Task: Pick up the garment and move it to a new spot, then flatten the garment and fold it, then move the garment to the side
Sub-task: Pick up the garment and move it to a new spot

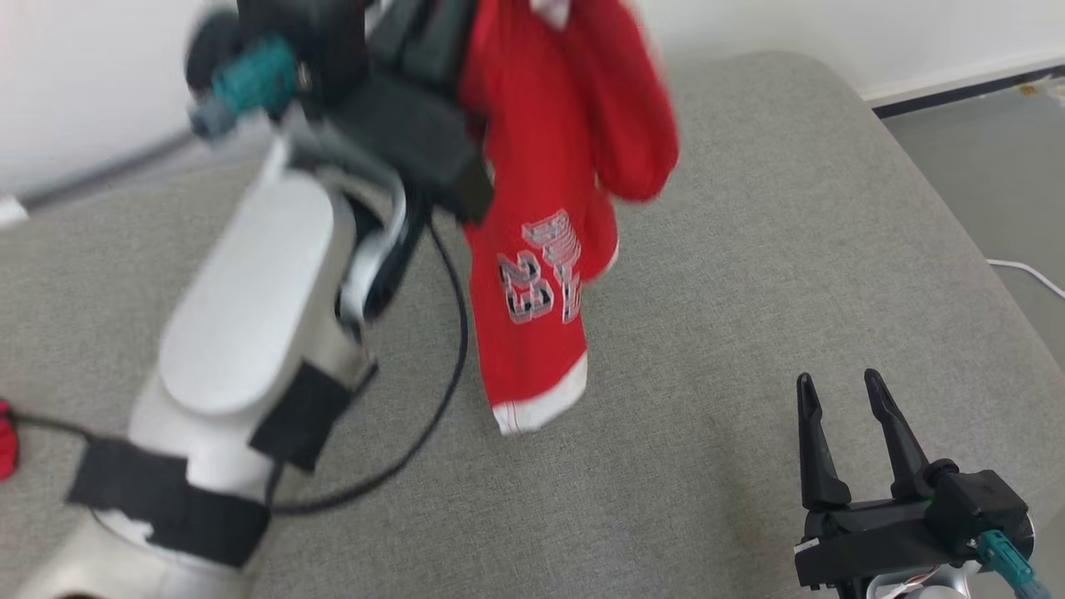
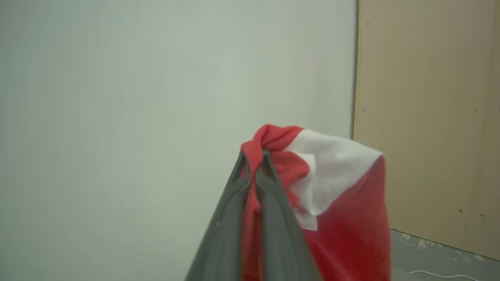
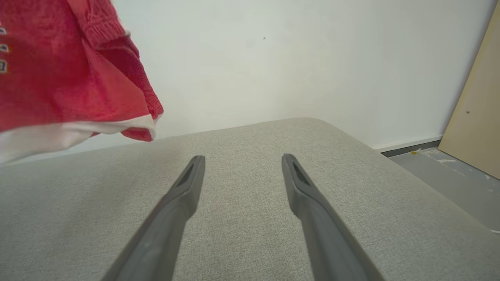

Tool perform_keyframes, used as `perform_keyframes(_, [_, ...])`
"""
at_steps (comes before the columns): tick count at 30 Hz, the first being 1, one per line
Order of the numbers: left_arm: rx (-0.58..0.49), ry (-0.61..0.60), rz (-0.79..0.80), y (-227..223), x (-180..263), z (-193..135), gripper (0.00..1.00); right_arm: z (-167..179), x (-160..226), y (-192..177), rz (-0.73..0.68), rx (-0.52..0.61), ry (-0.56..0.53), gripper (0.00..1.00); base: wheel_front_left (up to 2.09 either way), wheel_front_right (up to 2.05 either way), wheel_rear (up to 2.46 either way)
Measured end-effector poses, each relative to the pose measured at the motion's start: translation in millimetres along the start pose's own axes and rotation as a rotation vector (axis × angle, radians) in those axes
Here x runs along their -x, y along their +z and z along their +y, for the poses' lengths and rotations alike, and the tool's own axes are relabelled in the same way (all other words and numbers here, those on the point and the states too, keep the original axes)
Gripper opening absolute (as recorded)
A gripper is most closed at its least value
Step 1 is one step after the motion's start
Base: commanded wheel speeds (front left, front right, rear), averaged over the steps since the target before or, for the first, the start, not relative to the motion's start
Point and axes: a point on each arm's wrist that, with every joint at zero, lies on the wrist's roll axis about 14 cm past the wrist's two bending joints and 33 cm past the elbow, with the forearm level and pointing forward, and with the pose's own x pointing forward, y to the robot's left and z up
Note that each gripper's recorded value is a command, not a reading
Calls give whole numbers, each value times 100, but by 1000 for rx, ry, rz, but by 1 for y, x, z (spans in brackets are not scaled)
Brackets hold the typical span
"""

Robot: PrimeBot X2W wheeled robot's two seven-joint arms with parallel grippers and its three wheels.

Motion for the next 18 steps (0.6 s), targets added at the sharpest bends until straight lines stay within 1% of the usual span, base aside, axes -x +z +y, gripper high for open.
perform_keyframes(3, [66, 72, 113, -58, 28, 10, 0, -2, -1, -2, 8, 2, -8, 100, 0, 0, 0])
perform_keyframes(5, [98, 120, 192, -95, 51, 16, 0, -2, -2, -3, 11, 3, -9, 100, 0, 0, 0])
perform_keyframes(7, [156, 185, 265, -128, 78, 21, 0, -2, -4, -3, 10, 5, -8, 100, 0, 0, 0])
perform_keyframes(9, [158, 220, 339, -157, 103, 24, 0, -1, -5, -5, 13, 5, -4, 100, 0, 0, 0])
perform_keyframes(11, [195, 258, 410, -181, 127, 24, 0, 1, -6, -6, 17, 4, 1, 100, 0, 0, 0])
perform_keyframes(12, [198, 272, 443, -191, 139, 24, 42, 3, -7, -7, 20, 3, 6, 100, 0, 0, 0])
perform_keyframes(13, [200, 289, 481, -202, 154, 24, 92, 5, -8, -8, 23, 4, 13, 100, 0, 0, 0])
perform_keyframes(14, [200, 297, 474, -202, 157, 24, 100, 6, -9, -9, 23, 7, 19, 100, 0, 0, 0])
perform_keyframes(18, [193, 316, 402, -184, 155, 29, 100, 12, -12, -6, 13, 11, 39, 100, 0, 0, 0])
